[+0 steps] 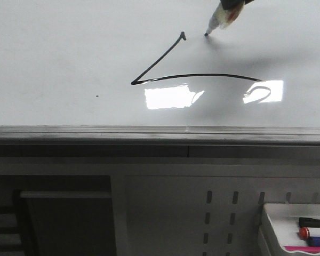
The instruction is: Write number 4 on whiteboard
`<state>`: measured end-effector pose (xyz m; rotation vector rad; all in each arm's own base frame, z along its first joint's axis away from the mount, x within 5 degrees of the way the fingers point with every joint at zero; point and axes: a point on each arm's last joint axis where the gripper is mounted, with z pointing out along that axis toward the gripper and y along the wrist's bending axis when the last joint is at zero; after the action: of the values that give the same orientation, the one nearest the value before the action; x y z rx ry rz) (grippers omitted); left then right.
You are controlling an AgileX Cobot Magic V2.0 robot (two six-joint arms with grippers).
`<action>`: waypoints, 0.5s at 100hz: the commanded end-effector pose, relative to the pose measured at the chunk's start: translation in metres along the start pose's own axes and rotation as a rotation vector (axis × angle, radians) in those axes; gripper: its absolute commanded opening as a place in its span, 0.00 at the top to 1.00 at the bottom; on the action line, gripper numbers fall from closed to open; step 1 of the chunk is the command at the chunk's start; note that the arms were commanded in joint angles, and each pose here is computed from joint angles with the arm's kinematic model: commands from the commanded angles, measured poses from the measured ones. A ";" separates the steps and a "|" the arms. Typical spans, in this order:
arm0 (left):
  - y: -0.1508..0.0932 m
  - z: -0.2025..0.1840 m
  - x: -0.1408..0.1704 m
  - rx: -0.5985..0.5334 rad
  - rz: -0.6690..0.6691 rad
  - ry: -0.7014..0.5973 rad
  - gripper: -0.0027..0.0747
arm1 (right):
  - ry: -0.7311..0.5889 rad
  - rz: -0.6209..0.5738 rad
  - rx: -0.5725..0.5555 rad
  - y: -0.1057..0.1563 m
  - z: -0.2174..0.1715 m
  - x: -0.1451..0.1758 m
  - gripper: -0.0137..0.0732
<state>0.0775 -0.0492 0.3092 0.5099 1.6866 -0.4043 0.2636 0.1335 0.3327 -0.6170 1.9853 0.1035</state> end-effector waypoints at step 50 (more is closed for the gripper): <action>0.003 -0.003 -0.015 -0.034 -0.026 -0.088 0.99 | 0.176 -0.071 -0.174 0.059 -0.008 0.031 0.90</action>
<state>0.0780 -0.0484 0.3092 0.4989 1.6889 -0.3975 0.2169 0.1717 0.2797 -0.8423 2.2137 0.1855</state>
